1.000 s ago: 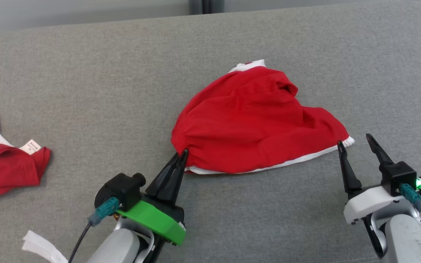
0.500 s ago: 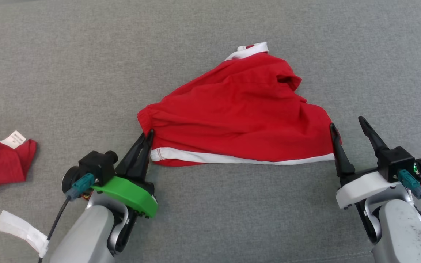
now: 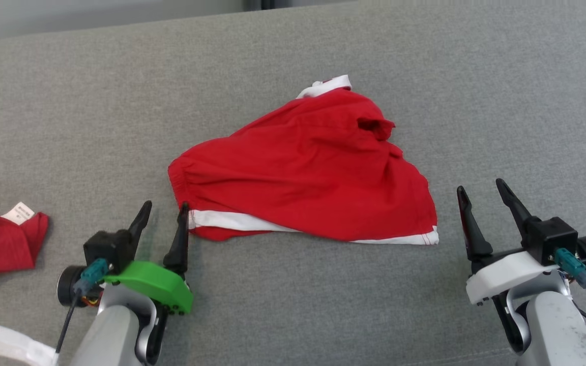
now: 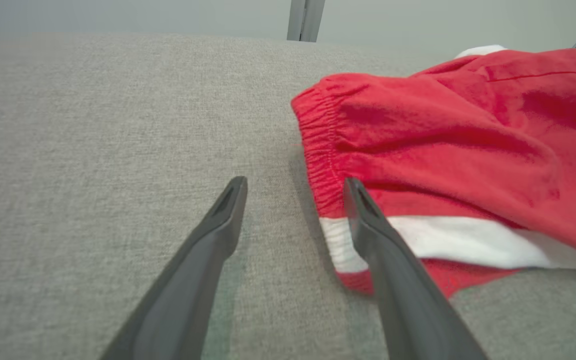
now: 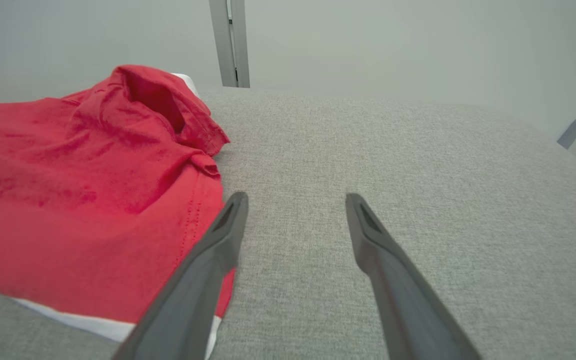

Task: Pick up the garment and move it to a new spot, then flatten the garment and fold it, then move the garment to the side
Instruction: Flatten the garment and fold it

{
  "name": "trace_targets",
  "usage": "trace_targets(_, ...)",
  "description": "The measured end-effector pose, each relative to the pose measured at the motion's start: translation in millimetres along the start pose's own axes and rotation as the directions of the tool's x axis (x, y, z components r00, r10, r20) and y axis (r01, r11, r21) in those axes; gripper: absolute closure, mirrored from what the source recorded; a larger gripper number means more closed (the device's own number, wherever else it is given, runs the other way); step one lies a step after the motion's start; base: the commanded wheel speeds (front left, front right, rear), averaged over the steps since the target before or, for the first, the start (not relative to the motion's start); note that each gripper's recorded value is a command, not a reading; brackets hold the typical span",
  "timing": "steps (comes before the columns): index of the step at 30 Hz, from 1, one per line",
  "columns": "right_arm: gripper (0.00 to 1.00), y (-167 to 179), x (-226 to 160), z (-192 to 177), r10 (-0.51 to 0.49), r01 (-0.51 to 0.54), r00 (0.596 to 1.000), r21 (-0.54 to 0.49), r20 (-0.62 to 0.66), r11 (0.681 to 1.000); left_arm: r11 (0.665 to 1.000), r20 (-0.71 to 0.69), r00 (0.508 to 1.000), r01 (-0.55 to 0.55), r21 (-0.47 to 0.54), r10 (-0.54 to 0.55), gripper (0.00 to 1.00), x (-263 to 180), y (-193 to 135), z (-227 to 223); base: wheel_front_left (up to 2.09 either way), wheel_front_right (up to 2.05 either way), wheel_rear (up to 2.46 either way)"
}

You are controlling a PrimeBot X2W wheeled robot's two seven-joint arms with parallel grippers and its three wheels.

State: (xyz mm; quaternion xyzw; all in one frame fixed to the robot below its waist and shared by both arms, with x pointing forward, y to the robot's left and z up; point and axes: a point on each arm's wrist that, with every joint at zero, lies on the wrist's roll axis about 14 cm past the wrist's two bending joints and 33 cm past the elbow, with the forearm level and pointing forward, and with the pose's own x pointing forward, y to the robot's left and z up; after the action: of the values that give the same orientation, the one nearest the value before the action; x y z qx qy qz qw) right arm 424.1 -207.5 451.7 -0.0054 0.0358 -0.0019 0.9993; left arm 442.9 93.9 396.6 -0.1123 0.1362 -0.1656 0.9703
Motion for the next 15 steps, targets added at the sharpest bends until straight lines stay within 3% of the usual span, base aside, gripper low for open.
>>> trace_targets(15, 0.00, 17, -40, 5, 0.037, -0.037, 0.999, 0.052, 0.006, 0.998, 0.995, 0.099, 0.991, -0.095, 0.031, 0.091, 0.00, -81, -5, 12, 0.00, 0.00, 0.00)
